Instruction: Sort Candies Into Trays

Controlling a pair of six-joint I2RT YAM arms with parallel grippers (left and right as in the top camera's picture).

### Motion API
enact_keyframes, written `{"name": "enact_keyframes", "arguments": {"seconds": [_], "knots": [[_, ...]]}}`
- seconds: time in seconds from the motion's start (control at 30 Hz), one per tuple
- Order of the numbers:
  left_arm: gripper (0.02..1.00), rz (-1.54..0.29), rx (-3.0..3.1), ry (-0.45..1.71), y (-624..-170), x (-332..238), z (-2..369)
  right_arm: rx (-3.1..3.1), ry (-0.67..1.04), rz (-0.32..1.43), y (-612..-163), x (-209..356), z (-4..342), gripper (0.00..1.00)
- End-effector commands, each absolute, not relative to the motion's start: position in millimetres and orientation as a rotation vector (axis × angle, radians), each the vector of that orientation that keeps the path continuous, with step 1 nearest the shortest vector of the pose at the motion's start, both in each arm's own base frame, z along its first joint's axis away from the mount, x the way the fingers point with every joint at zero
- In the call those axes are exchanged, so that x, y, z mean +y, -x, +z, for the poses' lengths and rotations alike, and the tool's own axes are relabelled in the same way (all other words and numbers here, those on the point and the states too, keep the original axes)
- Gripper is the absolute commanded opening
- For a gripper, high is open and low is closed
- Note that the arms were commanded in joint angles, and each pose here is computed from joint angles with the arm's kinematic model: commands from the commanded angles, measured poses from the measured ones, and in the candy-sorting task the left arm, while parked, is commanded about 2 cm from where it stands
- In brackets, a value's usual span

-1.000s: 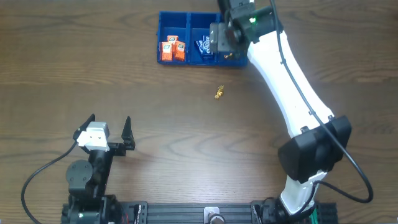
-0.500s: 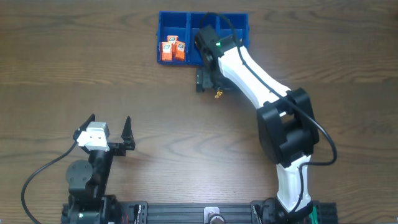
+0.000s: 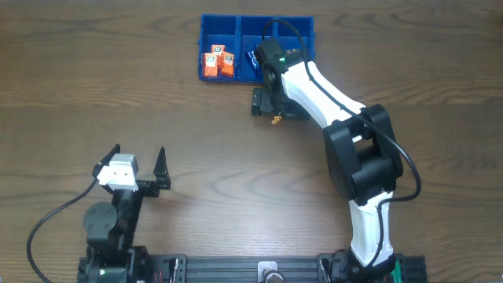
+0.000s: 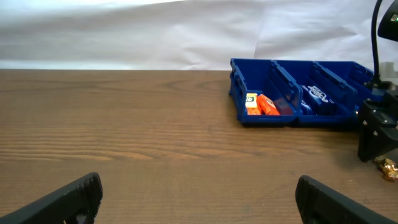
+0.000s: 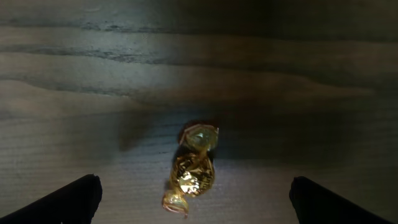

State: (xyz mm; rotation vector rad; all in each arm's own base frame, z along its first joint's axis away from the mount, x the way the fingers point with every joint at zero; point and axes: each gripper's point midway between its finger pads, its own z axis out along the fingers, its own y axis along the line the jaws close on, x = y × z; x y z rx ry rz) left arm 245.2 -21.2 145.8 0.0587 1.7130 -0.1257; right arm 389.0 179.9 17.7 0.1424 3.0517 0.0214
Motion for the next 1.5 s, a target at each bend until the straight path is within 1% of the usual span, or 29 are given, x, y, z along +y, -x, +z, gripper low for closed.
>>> {"name": "enact_keyframes", "arguments": {"seconds": [0.03,0.1,0.13,0.2,0.23,0.27,0.33,0.37,0.47,0.7,0.77,0.8,0.87,1.0,1.03,1.1,1.13,1.17,1.23,1.3,1.37,1.4,1.5], "knots": [[0.998,-0.133,1.76,-0.082,-243.5,-24.2,129.2,3.101,-0.169,-0.011,-384.2,177.3,-9.0,1.0],[0.998,-0.133,1.76,-0.082,-243.5,-24.2,129.2,3.102,-0.169,-0.011,-384.2,177.4,-9.9,0.996],[0.998,-0.133,1.76,-0.082,-243.5,-24.2,129.2,3.101,-0.169,-0.011,-384.4,177.5,-9.9,0.976],[0.998,-0.133,1.76,-0.082,-243.5,-24.2,129.2,3.101,-0.169,-0.01,-384.5,177.5,-9.9,0.904],[0.998,-0.133,1.76,-0.082,-243.5,-24.3,129.2,3.101,-0.168,-0.011,-384.4,177.5,-9.9,0.814],[0.998,-0.133,1.76,-0.082,-243.5,-24.2,129.2,3.101,-0.169,-0.011,-384.4,177.5,-9.9,0.75],[0.998,-0.133,1.76,-0.082,-243.5,-24.2,129.2,3.105,-0.168,0.0,-383.7,178.6,-10.0,0.562],[0.996,-0.133,1.76,-0.082,-243.5,-24.2,129.2,3.107,-0.169,0.004,-383.4,179.2,-10.0,0.505],[0.998,-0.133,1.76,-0.082,-243.5,-24.2,129.2,3.111,-0.169,0.014,-382.8,180.2,-10.0,0.386],[0.998,-0.133,1.76,-0.082,-243.5,-24.2,129.2,3.115,-0.169,0.01,-381.8,179.7,-10.0,0.148],[0.998,-0.133,1.76,-0.082,-243.5,-24.2,129.2,3.116,-0.169,0.009,-381.5,179.6,-9.9,0.058],[0.998,-0.133,1.76,-0.082,-243.5,-24.2,129.2,3.114,-0.169,0.011,-381.7,179.7,-9.0,0.038],[0.998,-0.133,1.76,-0.082,-243.5,-24.2,129.2,3.104,-0.166,0.018,-381.9,179.7,-0.5,0.038],[0.998,-0.133,1.76,-0.082,-243.5,-24.2,129.2,2.971,-0.145,0.064,-394.6,179.1,58.9,0.038],[0.998,-0.133,1.76,-0.082,-243.5,-24.2,129.2,2.895,-0.115,0.093,-400.9,179.1,90.0,0.038],[0.996,-0.133,1.76,-0.082,-243.5,-24.2,129.2,2.758,-0.126,0.087,-411.4,171.8,139.7,0.036],[0.998,-0.133,1.76,-0.082,-243.5,-24.3,129.2,2.675,-0.113,0.064,-419.5,166.6,165.6,0.036],[0.998,-0.133,1.76,-0.082,-243.5,-24.3,129.2,2.62,-0.115,0.043,-426.4,162.7,180.9,0.036],[0.998,-0.133,1.76,-0.082,-243.5,-24.2,129.2,2.43,-0.126,-0.045,-457.0,149.2,226.1,0.036],[0.998,-0.133,1.76,-0.082,-243.5,-24.2,129.2,2.322,-0.079,-0.073,-480.7,146.5,243.4,0.036],[0.998,-0.133,1.76,-0.082,-243.5,-24.2,129.2,2.255,-0.042,-0.084,-503.4,147.3,245.4,0.036],[0.998,-0.133,1.76,-0.082,-243.5,-24.2,129.2,2.234,-0.053,-0.085,-518.7,145.7,236.9,0.038],[0.998,-0.133,1.76,-0.082,-243.5,-24.2,129.2,2.235,-0.081,-0.098,-541.2,140.3,209.2,0.036]]}}
